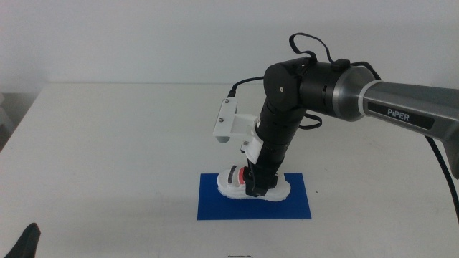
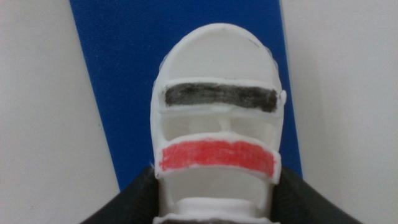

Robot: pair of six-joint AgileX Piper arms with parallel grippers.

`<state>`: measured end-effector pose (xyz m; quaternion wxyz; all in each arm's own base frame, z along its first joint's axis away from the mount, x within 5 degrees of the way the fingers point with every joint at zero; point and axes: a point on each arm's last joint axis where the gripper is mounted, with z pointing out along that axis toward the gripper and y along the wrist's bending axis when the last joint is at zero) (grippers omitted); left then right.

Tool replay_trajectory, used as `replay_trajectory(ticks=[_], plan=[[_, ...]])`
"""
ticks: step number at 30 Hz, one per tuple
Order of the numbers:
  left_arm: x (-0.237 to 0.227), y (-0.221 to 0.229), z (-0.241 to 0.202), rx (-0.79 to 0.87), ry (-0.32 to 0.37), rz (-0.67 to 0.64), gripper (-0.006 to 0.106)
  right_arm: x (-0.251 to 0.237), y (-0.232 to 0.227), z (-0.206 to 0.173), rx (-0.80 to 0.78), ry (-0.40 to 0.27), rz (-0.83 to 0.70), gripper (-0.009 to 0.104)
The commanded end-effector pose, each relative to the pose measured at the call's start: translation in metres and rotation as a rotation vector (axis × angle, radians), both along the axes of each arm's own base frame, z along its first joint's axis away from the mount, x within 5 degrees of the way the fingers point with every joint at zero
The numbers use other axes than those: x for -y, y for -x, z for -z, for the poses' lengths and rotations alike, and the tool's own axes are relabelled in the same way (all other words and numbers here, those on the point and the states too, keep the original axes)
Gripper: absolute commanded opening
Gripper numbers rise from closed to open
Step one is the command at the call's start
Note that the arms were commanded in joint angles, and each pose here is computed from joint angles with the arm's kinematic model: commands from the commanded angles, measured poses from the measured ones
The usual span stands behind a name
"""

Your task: Use one arm to grab the shoe from the table and place it on the mat.

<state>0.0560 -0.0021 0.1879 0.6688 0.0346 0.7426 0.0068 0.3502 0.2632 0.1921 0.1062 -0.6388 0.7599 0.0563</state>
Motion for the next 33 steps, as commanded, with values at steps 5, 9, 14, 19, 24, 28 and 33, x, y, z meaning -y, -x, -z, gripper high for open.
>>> replay_trajectory(ticks=[5, 9, 14, 19, 24, 28, 33], plan=[[0.000, 0.001, -0.010, 0.104, 0.027, 0.002, 0.094, 0.004, -0.001, -0.033, 0.086, -0.038, -0.010, 0.003], [0.000, 0.001, -0.010, 0.104, 0.027, 0.002, 0.094, 0.003, 0.001, -0.032, 0.067, -0.039, -0.008, 0.036], [0.000, 0.001, -0.010, 0.104, 0.027, 0.002, 0.094, 0.004, 0.002, -0.032, 0.056, -0.032, -0.010, 0.045], [0.000, 0.001, -0.010, 0.104, 0.027, 0.002, 0.094, 0.005, 0.002, -0.038, 0.057, -0.045, 0.070, 0.063], [0.000, 0.001, -0.010, 0.104, 0.027, 0.002, 0.094, 0.015, 0.004, -0.075, 0.114, -0.045, 0.243, 0.081], [0.000, 0.001, -0.010, 0.104, 0.027, 0.002, 0.094, 0.032, 0.015, -0.130, 0.222, -0.081, 0.372, 0.085], [0.000, 0.001, -0.010, 0.104, 0.027, 0.002, 0.094, 0.062, 0.041, -0.192, 0.353, -0.151, 0.510, 0.085]])
